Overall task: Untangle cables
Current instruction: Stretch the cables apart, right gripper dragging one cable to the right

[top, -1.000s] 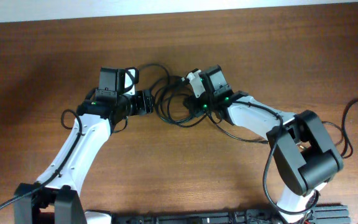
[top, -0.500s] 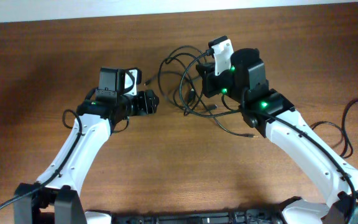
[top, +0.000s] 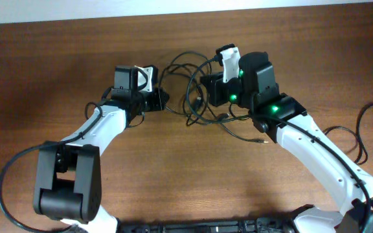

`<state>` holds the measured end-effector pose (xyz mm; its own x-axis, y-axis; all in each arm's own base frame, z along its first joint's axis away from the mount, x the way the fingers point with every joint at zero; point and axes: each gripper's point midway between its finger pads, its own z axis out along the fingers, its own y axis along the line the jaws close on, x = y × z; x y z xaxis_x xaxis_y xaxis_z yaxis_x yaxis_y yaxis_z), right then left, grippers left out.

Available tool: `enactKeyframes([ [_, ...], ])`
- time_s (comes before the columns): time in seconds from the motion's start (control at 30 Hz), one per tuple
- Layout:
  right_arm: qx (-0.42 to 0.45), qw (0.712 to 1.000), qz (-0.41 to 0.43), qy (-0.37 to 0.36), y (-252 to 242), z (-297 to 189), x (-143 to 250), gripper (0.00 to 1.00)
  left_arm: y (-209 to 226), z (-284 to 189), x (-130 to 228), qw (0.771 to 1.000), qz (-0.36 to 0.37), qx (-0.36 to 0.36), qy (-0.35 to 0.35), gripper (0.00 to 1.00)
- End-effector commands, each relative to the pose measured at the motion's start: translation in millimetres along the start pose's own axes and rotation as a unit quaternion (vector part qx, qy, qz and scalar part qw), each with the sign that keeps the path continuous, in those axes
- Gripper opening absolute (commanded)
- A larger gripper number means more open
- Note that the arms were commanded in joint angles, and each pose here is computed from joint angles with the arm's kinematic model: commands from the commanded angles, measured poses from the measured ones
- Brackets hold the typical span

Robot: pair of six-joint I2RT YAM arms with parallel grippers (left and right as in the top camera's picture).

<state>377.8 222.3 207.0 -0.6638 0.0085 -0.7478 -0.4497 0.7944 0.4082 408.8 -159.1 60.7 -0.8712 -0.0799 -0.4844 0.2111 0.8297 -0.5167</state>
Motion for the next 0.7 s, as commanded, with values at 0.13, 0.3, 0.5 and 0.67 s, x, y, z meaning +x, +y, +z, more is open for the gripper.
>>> enactKeyframes([
  [0.13, 0.378, 0.917, 0.122, -0.032, -195.1, -126.9, 0.1, 0.04, 99.0, -102.5, -33.7, 0.988, -0.091, -0.098, -0.075, 0.0],
  [0.3, 0.442, 0.857, 0.222, -0.146, -258.2, -256.7, -8.6, 0.04, 149.8, -182.5, -52.1, 0.96, -0.168, -0.144, -0.169, 0.0],
  [0.5, 0.453, 0.839, 0.252, -0.167, -277.7, -286.0, -0.7, 0.04, 143.8, -190.1, -54.4, 0.954, -0.204, -0.124, -0.182, 0.0],
  [0.67, 0.546, 0.77, 0.274, -0.184, -294.6, -320.2, 10.5, 0.04, 147.2, -191.4, -53.9, 0.952, -0.205, -0.133, -0.183, 0.0],
])
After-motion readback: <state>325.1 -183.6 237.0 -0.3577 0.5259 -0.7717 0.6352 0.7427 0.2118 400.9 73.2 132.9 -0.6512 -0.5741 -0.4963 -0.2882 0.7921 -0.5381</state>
